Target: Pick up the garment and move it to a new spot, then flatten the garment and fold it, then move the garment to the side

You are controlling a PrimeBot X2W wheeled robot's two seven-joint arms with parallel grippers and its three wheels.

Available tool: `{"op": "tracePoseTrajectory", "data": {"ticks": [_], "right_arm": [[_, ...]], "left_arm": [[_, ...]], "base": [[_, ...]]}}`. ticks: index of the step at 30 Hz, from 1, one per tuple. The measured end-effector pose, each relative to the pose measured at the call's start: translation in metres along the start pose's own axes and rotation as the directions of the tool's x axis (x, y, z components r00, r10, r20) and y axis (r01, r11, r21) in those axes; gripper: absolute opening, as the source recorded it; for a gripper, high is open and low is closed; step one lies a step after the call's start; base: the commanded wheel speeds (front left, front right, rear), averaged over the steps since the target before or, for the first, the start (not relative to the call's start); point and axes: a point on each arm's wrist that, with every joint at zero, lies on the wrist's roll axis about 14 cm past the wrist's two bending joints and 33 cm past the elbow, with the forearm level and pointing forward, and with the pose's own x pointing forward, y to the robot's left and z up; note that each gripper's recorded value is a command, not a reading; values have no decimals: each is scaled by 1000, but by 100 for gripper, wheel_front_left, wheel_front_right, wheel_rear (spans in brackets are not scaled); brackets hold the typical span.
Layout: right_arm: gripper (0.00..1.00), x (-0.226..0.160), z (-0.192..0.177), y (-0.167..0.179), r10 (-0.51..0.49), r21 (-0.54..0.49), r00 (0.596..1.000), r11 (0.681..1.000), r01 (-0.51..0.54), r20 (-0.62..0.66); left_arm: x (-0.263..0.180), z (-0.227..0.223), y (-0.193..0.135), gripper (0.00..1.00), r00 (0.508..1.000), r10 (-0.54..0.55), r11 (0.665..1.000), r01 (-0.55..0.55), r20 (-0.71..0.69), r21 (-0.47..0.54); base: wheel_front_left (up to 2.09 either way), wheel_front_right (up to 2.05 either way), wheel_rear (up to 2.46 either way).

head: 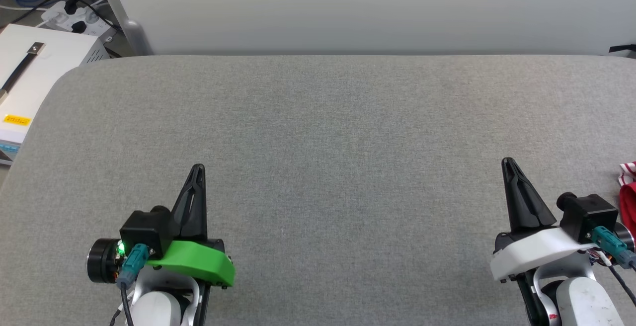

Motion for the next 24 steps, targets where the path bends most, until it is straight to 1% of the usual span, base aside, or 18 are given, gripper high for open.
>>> {"op": "tracePoseTrajectory", "data": {"ticks": [24], "right_arm": [[0, -9, 0, -1, -9, -39, 1000, 999, 8, -29]], "left_arm": [[-4, 1, 2, 0, 999, 18, 999, -17, -27, 34]], "base": [[0, 0, 0]]}}
